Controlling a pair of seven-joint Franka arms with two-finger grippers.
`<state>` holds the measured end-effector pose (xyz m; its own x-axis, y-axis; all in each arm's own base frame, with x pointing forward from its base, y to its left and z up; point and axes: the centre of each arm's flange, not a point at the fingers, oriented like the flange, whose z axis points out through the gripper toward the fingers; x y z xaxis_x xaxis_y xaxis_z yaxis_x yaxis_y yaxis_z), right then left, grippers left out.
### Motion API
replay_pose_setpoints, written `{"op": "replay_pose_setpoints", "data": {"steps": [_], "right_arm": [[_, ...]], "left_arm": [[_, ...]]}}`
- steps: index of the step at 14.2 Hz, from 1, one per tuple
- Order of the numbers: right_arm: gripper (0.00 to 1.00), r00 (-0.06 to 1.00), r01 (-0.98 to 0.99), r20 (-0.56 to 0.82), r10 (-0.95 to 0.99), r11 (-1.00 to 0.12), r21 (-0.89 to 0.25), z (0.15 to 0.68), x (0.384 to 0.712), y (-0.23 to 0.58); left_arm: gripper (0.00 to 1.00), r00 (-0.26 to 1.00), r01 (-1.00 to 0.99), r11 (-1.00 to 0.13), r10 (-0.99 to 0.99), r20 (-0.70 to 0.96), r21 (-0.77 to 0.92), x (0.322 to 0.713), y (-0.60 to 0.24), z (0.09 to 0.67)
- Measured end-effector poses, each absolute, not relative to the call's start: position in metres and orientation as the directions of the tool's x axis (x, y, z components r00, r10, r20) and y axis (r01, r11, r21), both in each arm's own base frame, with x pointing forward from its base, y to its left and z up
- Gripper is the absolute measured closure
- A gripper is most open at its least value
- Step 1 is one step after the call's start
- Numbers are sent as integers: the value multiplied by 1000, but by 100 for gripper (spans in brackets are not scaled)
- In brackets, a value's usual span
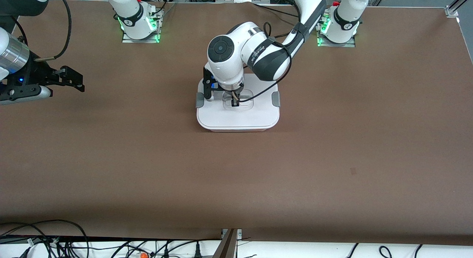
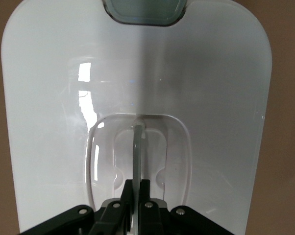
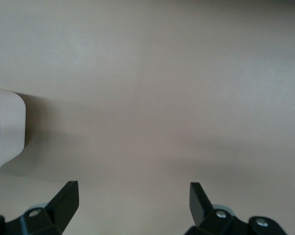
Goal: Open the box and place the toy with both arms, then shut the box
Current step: 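Press the lid down onto the box with the left gripper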
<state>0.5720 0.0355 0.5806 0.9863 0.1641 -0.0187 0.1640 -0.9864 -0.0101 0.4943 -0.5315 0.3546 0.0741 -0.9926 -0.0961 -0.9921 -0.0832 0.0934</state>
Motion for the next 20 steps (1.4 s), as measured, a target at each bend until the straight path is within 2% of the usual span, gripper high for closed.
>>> {"op": "replay_pose_setpoints", "data": {"steps": [20], "right_arm": [[0,985,166,-54,167,-986,-14,577,568,39]], "left_arm": [[93,88,-991,-98,-990,-114,91,486,-536,349]]}}
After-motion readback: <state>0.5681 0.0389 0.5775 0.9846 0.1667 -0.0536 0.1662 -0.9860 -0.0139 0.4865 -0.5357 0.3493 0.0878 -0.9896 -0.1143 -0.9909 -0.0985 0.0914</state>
